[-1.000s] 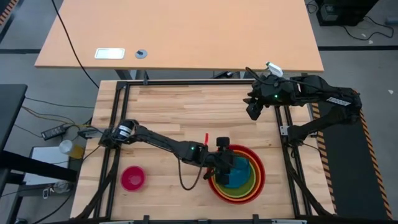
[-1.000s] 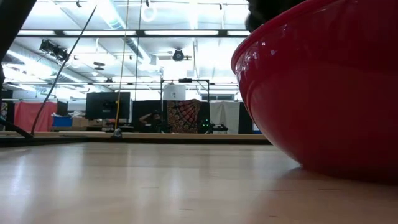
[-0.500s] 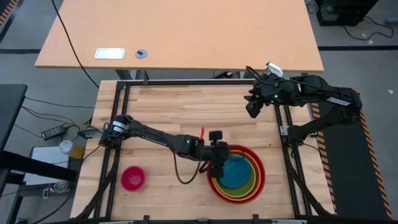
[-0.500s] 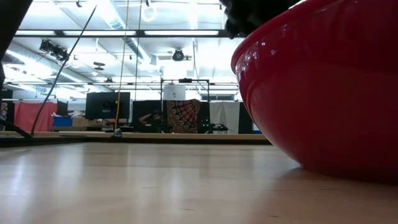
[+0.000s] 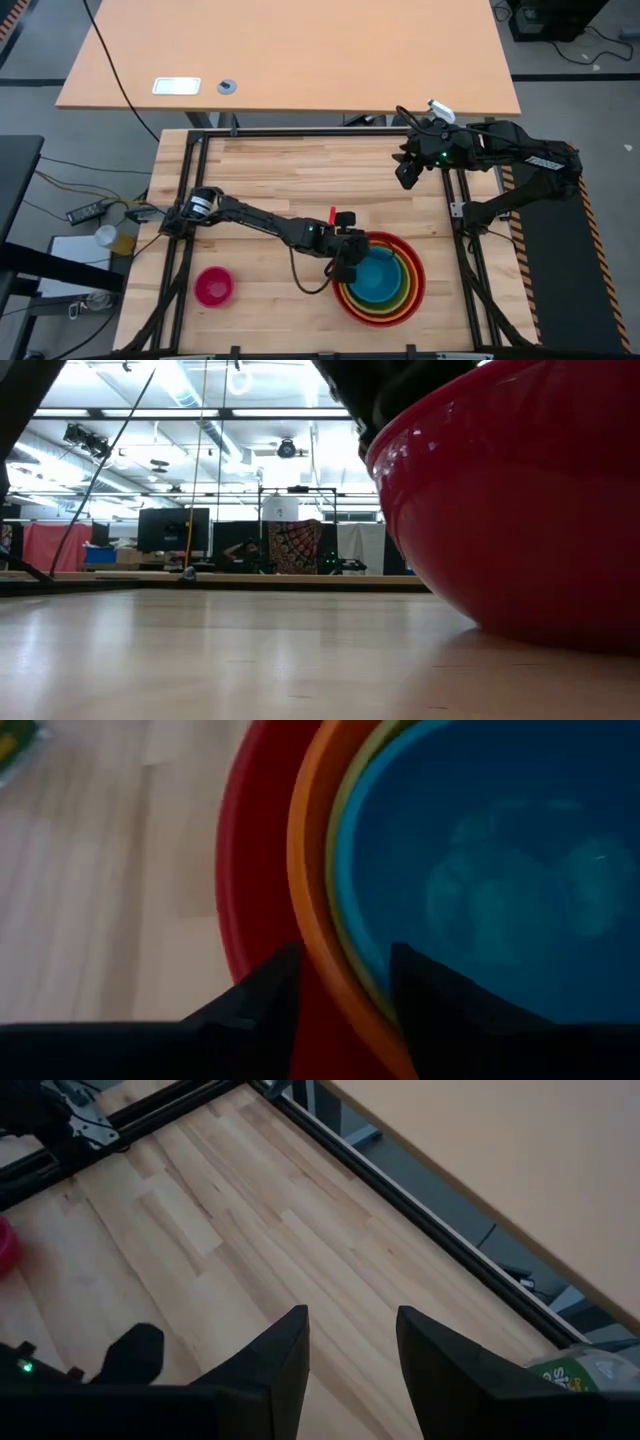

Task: Nest bowls inside each other
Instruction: Stack the blue bowl on top of the green bowl, then stack the red bowl on top of the blue bowl

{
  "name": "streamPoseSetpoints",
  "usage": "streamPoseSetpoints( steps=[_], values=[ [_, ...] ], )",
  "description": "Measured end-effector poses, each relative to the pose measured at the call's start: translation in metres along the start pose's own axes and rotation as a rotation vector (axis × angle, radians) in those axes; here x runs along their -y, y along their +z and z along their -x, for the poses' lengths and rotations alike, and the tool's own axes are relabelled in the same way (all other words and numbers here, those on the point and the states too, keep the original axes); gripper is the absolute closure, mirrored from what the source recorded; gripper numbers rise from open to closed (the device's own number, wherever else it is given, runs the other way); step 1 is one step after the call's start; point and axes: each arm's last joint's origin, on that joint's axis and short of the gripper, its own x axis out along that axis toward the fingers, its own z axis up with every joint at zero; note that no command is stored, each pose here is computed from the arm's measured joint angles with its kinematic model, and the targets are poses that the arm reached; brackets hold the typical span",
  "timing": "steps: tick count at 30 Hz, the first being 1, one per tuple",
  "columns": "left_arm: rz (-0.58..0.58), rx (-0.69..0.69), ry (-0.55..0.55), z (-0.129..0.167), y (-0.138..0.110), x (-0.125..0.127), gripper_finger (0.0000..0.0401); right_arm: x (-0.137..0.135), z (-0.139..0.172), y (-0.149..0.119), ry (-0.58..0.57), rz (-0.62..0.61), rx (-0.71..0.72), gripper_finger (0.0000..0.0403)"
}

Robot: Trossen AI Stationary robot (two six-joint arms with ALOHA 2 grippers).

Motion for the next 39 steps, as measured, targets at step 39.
streamPoseSetpoints(
  steps=[39],
  values=[
    [0.219,-0.473,-0.293,0.215,-0.248,-0.012,0.0244,-0.004,0.000,0.007,0.028,0.045,0.074,0.0244]
  ],
)
